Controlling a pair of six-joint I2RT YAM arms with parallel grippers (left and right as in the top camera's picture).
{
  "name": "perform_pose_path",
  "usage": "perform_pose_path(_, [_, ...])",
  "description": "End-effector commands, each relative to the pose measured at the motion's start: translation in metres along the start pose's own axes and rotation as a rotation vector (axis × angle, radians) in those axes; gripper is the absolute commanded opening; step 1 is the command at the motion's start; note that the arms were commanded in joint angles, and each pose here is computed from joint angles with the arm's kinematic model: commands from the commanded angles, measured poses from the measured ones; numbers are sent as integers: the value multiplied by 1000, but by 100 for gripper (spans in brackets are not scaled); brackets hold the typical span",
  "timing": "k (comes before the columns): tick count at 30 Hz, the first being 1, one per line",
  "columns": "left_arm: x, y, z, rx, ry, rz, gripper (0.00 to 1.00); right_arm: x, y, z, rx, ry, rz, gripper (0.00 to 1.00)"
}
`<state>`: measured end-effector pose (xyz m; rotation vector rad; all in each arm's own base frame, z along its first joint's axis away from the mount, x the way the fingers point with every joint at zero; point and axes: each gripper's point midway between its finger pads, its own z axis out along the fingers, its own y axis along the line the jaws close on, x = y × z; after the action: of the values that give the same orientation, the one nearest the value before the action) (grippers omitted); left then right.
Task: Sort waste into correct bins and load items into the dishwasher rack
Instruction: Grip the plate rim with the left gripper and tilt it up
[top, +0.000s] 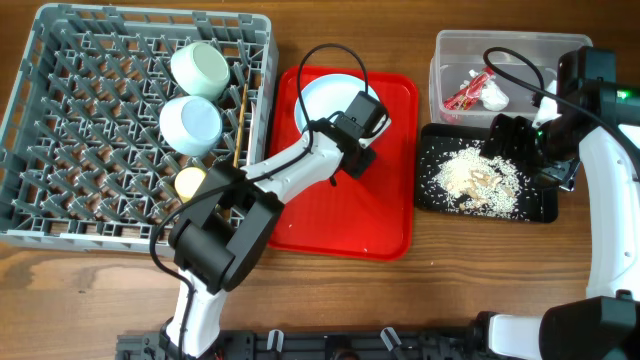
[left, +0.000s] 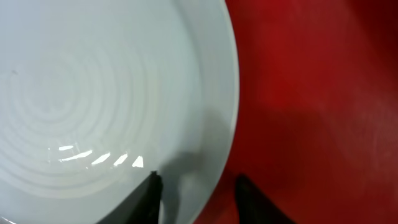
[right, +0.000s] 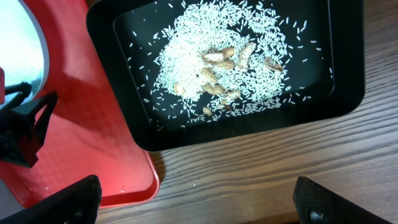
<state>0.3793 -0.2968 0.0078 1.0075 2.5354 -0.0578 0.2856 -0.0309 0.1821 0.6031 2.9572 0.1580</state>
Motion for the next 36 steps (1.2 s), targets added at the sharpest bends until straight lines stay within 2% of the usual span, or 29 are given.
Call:
perform_pose_path(1, [12, -6, 10, -14, 50, 27, 26, -3, 2, -9, -12, -32, -6, 100])
perform_pose_path(5, [12, -11, 9, -10, 52, 38, 4, -3, 2, -9, -12, -32, -7, 100])
perform_pose_path(15, [12, 1, 7, -132, 56, 61, 4, -3, 2, -9, -12, -32, -7, 100])
perform_pose_path(21, [4, 3, -4, -138, 30, 56, 4, -3, 2, -9, -12, -32, -7, 100])
perform_pose_path(29, [-36, 11, -64, -146, -122, 25, 4, -3, 2, -9, -12, -31, -6, 100])
perform_pose_path(36, [-54, 16, -106, -152, -215, 9, 4, -3, 2, -9, -12, -31, -6, 100])
